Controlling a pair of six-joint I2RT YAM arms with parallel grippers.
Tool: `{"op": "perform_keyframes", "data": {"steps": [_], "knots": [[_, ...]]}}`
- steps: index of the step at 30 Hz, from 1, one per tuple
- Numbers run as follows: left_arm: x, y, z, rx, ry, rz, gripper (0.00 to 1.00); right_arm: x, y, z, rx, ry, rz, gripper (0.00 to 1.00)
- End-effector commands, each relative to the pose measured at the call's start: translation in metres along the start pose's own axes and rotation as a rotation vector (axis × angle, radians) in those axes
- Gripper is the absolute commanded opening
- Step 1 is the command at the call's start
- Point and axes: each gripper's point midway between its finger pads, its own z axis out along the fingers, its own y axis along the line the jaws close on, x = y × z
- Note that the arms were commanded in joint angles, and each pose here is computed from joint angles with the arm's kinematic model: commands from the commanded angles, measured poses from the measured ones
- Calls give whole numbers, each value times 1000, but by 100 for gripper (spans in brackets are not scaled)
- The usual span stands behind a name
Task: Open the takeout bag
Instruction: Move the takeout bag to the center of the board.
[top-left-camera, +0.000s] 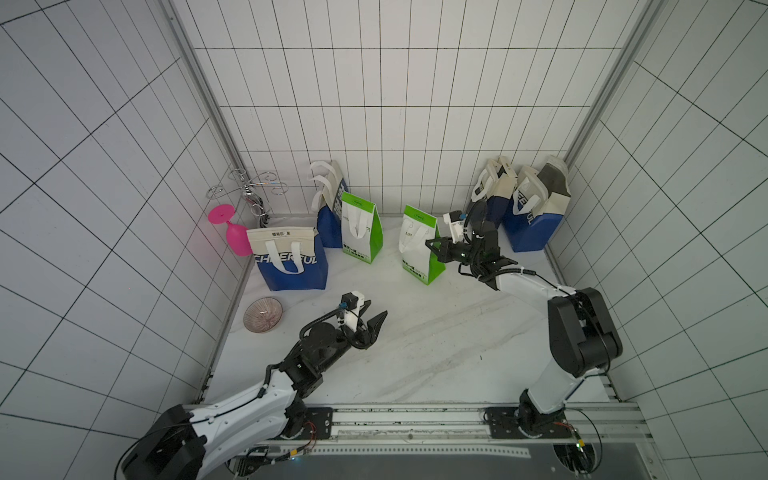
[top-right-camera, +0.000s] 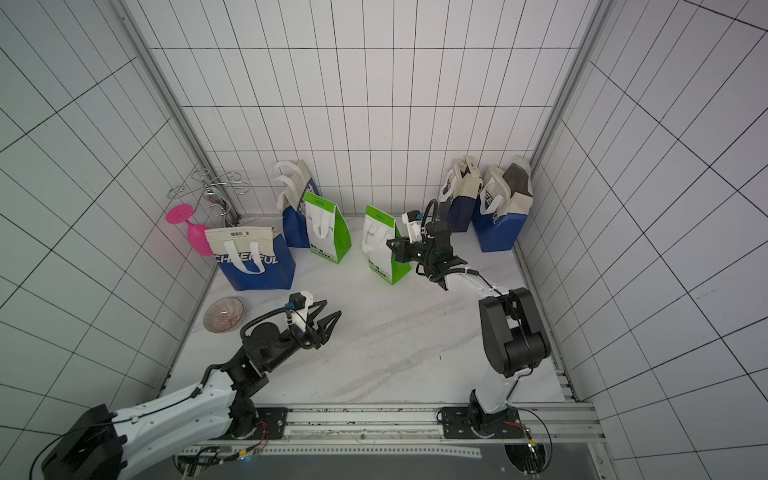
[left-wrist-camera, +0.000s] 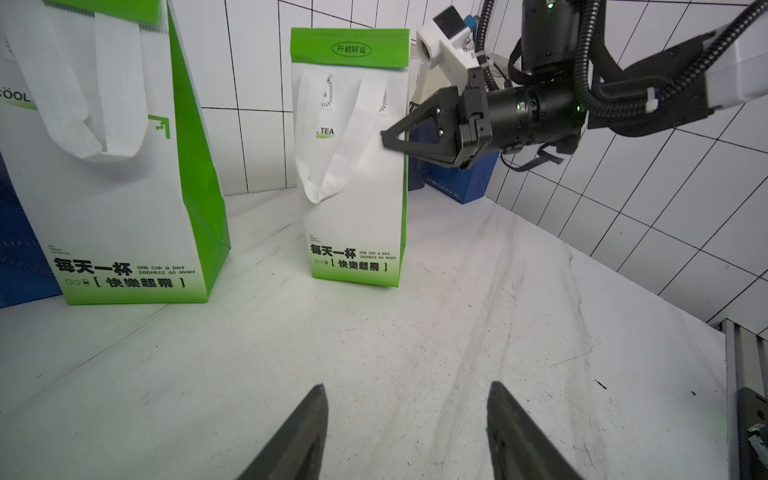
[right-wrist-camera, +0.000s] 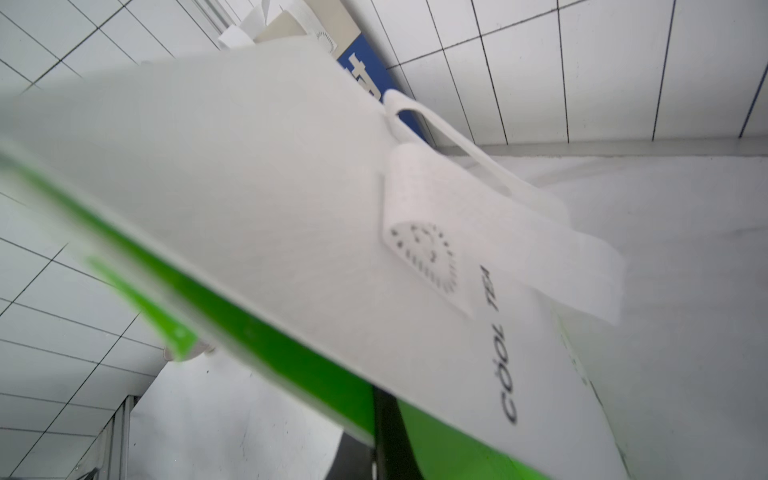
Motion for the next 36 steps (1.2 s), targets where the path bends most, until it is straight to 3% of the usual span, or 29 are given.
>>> {"op": "perform_keyframes", "data": {"steps": [1,11,23,36], "knots": [[-4,-5,-1,25,-18,11,62,26,31,-23,-79,13,3,0],[-6,-3,-3,16,-23,15,64,81,96,-71,-214,125,-19,0],[-7,-7,-5,39,-39,14,68,145,138,-84,-348,313,-66,0],[-2,-23,0,139,-43,24,73,156,122,-99,-221,311,-94,0]]}}
